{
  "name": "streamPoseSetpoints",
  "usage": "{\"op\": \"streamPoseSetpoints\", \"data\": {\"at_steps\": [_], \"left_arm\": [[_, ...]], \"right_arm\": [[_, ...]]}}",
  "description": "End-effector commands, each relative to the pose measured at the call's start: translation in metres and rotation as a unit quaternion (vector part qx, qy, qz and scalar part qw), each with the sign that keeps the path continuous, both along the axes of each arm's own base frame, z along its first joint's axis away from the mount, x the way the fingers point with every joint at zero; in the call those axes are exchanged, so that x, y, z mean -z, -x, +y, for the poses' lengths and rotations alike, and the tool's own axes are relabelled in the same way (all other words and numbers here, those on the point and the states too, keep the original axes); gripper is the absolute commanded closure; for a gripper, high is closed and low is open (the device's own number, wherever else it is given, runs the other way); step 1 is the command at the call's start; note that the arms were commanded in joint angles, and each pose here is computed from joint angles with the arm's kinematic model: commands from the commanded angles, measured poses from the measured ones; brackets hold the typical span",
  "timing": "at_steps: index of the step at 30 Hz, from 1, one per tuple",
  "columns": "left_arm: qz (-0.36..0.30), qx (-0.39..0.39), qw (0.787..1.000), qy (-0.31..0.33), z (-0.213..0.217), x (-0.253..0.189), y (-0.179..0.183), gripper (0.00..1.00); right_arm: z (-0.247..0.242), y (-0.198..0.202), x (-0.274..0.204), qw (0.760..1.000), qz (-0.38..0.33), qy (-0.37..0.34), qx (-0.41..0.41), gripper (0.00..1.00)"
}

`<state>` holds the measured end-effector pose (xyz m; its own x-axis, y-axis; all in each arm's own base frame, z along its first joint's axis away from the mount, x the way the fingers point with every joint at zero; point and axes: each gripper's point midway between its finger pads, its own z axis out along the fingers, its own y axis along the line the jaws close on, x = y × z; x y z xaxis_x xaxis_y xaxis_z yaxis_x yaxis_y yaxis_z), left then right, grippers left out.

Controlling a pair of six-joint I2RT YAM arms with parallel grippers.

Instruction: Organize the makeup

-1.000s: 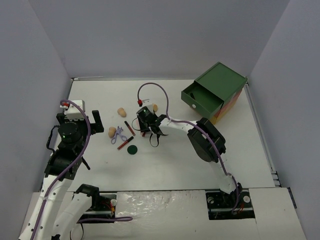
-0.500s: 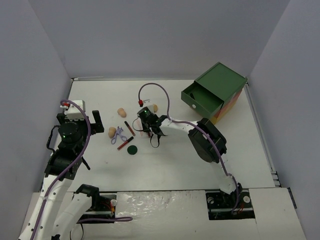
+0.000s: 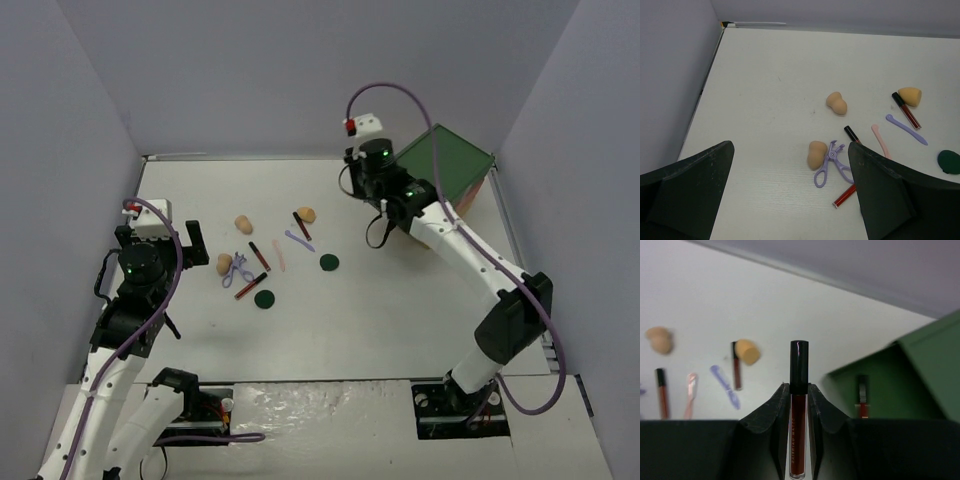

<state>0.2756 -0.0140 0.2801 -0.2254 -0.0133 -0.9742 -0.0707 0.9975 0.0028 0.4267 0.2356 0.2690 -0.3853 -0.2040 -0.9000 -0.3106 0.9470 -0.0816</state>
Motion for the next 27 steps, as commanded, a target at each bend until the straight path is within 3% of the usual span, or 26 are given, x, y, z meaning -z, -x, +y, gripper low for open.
{"op": "streamPoseSetpoints", "data": {"at_steps": [1, 5, 8, 13, 18, 22, 27], "left_arm": [[-0.036, -0.001, 0.999, 0.013, -0.001, -0.025, -0.006, 0.03], [-0.032, 0.000, 0.999, 0.013, -0.001, -0.023, -0.007, 0.03], [-0.029, 0.001, 1.000, 0.012, -0.002, -0.022, -0.007, 0.03], [-0.026, 0.001, 1.000, 0.012, -0.002, -0.021, -0.008, 0.03], [-0.025, 0.001, 1.000, 0.012, -0.002, -0.021, -0.009, 0.03], [-0.022, 0.000, 1.000, 0.012, -0.001, -0.020, -0.009, 0.03], [-0.020, -0.002, 1.000, 0.012, -0.001, -0.019, -0.010, 0.03]], "right_arm": [[-0.069, -0.008, -0.018, 0.997, -0.019, 0.072, 0.008, 1.00], [-0.109, -0.019, -0.018, 0.995, -0.019, 0.088, 0.042, 0.99], [-0.118, -0.023, -0.010, 0.995, -0.010, 0.089, 0.042, 0.91], [-0.114, -0.028, -0.008, 0.996, -0.004, 0.076, 0.038, 0.53], [-0.086, -0.030, -0.028, 1.000, -0.016, 0.023, 0.012, 0.24], [-0.035, -0.022, -0.027, 1.000, -0.020, 0.004, -0.019, 0.21], [0.018, -0.027, 0.008, 0.999, 0.008, -0.043, -0.032, 0.23]]}}
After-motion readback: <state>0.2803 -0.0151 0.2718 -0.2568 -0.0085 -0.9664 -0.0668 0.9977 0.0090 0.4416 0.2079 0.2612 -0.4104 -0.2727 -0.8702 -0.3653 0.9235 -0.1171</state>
